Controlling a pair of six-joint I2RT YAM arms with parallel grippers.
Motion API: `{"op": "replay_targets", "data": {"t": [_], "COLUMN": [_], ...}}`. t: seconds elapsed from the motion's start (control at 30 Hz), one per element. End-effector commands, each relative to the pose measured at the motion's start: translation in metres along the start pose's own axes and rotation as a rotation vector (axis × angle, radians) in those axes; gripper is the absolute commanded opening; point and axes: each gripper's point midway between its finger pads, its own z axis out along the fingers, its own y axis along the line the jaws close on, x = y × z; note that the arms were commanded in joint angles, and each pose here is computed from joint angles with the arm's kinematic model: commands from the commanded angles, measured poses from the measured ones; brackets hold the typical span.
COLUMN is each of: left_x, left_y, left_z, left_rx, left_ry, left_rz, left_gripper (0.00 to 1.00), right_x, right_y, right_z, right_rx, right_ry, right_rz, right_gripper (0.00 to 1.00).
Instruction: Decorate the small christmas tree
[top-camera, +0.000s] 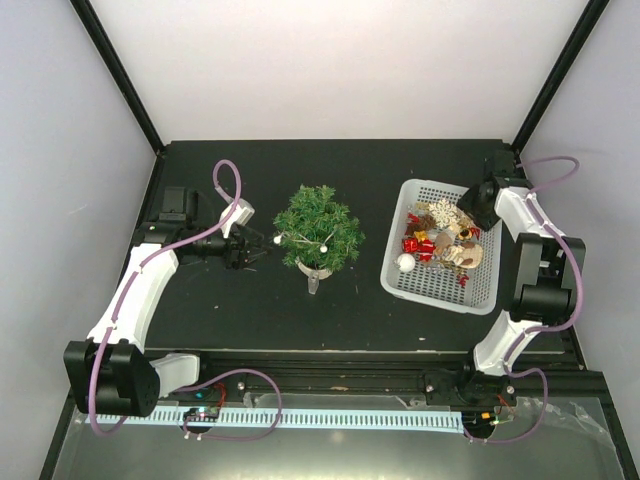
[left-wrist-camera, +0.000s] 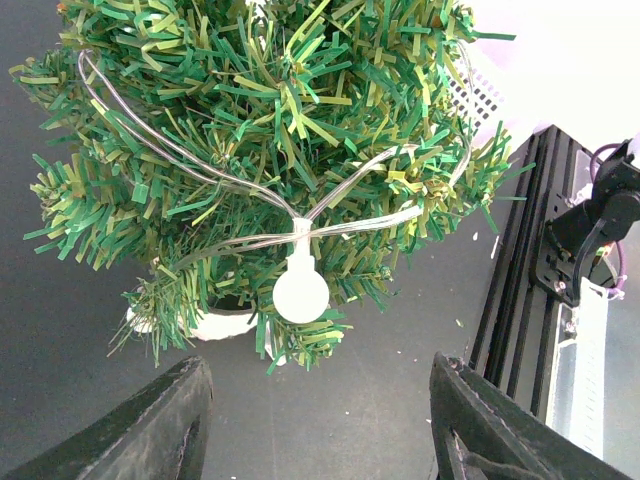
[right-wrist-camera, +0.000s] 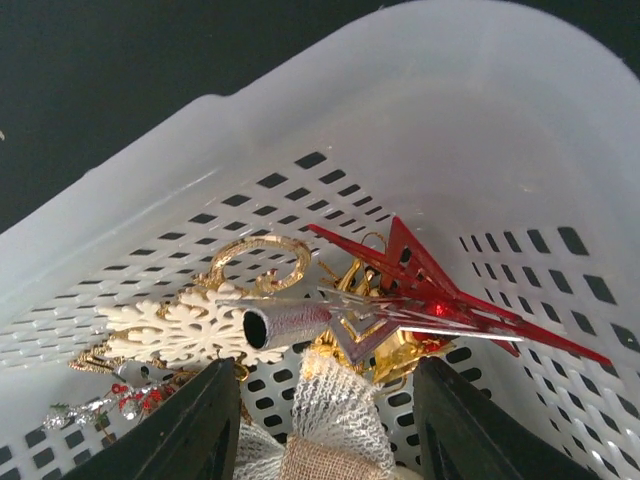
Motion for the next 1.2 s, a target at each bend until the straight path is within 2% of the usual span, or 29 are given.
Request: {"op": "replay_targets", "data": {"t": [0.0, 0.5, 0.77, 1.07, 1.17], "left_x": [-0.003, -0.004, -0.004, -0.004, -0.005], "left_y": [-0.001, -0.003, -0.003, -0.001, -0.002], "left_z": [-0.001, -0.003, -0.003, -0.002, -0.003], "left_rx": [0.012, 0.01, 0.008, 0.007, 0.004], "left_ry": [-0.017, -0.019, -0.02, -0.019, -0.021], "left_rz": [0.025, 0.028, 0.03, 0.029, 0.034], "left_gripper": [0.6, 0.59, 0.58, 0.58, 0.58], "right_x": [-0.01, -0.002, 0.003, 0.008, 0.006], "right_y": [0.006, 0.007, 0.006, 0.001, 0.0], "right_z": [0.003, 0.023, 0.022, 0.01, 0.005], "right_rx": [-0.043, -0.061, -0.077, -0.079, -0.075], "right_ry": [-0.014, 0.017, 0.017, 0.001, -0.013], "right_rz": [0.041, 0.059, 0.063, 0.051, 0.053], "right_gripper": [0.5, 0.48, 0.34, 0.26, 0.19]}}
